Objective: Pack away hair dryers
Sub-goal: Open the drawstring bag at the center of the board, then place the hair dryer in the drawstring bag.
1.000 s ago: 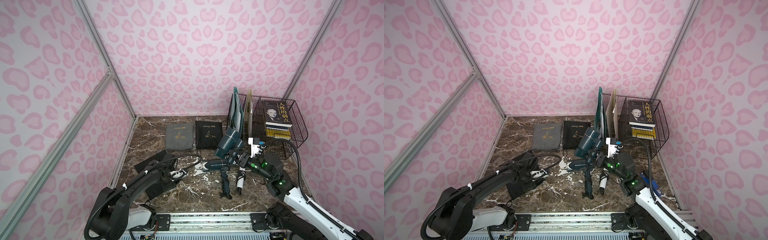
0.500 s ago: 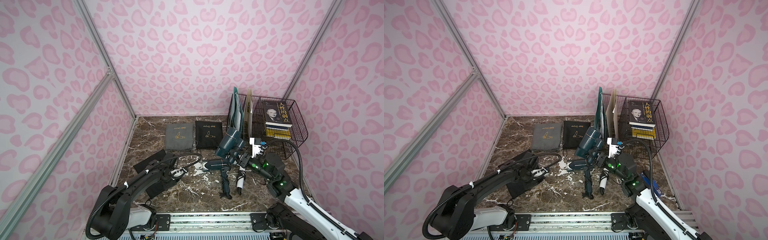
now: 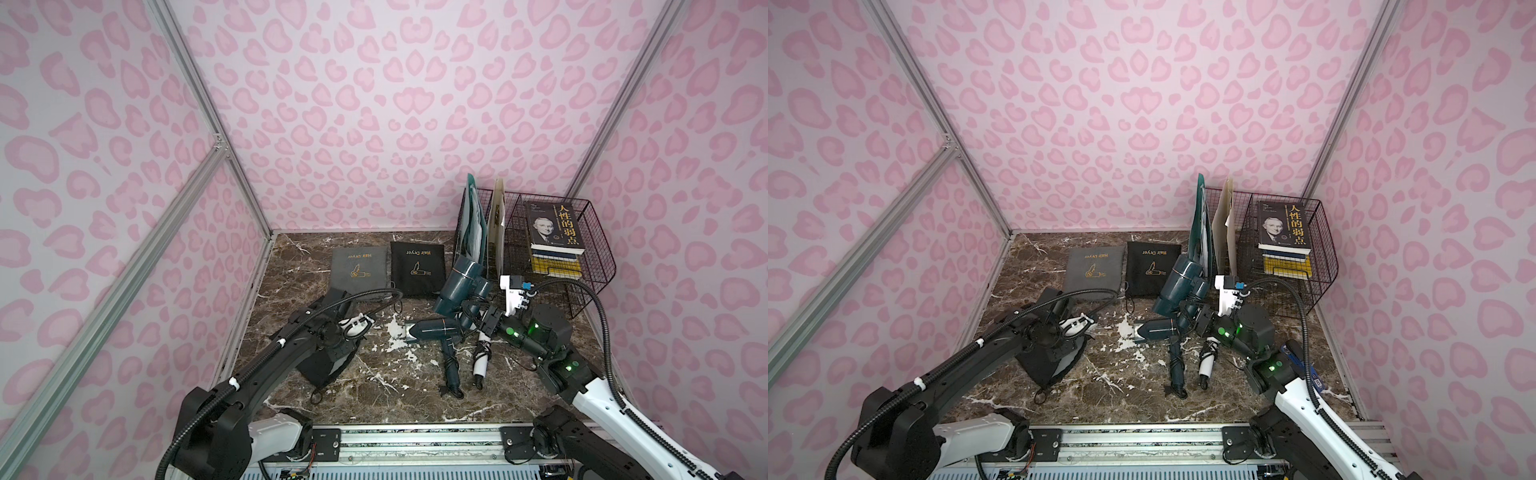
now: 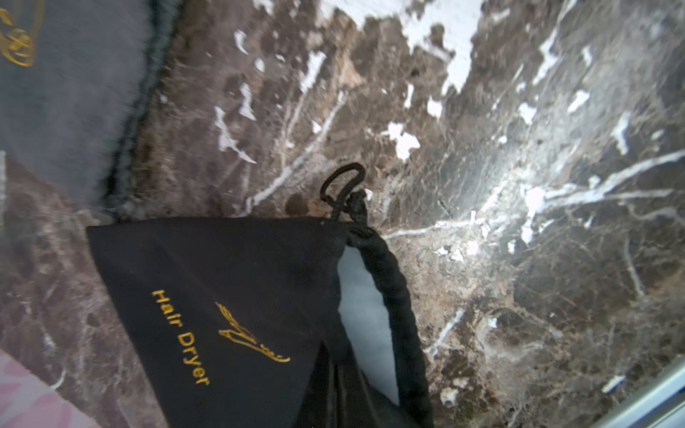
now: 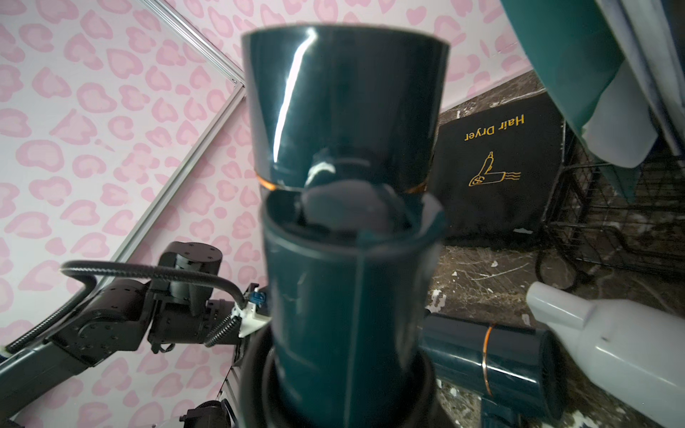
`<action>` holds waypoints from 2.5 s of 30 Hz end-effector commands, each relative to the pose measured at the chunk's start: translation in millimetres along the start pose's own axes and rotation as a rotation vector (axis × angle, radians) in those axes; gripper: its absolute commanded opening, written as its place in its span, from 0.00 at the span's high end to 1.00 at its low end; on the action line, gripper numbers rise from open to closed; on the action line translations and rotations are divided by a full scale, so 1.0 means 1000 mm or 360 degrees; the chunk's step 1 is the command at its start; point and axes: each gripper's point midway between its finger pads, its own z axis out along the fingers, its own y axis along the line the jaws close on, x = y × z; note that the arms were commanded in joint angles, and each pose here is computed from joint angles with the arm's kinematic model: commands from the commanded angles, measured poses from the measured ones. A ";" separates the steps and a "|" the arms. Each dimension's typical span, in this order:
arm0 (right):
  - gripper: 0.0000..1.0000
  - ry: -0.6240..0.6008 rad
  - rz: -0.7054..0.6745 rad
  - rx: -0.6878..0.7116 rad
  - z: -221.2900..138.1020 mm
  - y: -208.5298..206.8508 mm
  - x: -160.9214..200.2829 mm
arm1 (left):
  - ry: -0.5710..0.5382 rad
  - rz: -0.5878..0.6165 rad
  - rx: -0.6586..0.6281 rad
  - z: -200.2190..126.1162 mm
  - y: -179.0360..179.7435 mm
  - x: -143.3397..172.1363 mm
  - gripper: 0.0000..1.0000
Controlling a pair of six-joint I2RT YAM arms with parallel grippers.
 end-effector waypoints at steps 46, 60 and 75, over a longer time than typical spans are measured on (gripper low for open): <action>1.00 0.1099 -0.0386 -0.0028 0.075 0.091 0.192 | -0.0306 -0.0427 0.0299 -0.105 0.007 -0.080 0.98; 1.00 0.1185 -0.0456 0.0107 0.085 0.080 0.203 | -0.0311 -0.0466 0.0369 -0.103 0.001 -0.083 0.98; 1.00 0.1213 -0.0450 0.0308 0.095 0.064 0.210 | -0.0307 -0.0463 0.0395 -0.100 -0.003 -0.083 0.98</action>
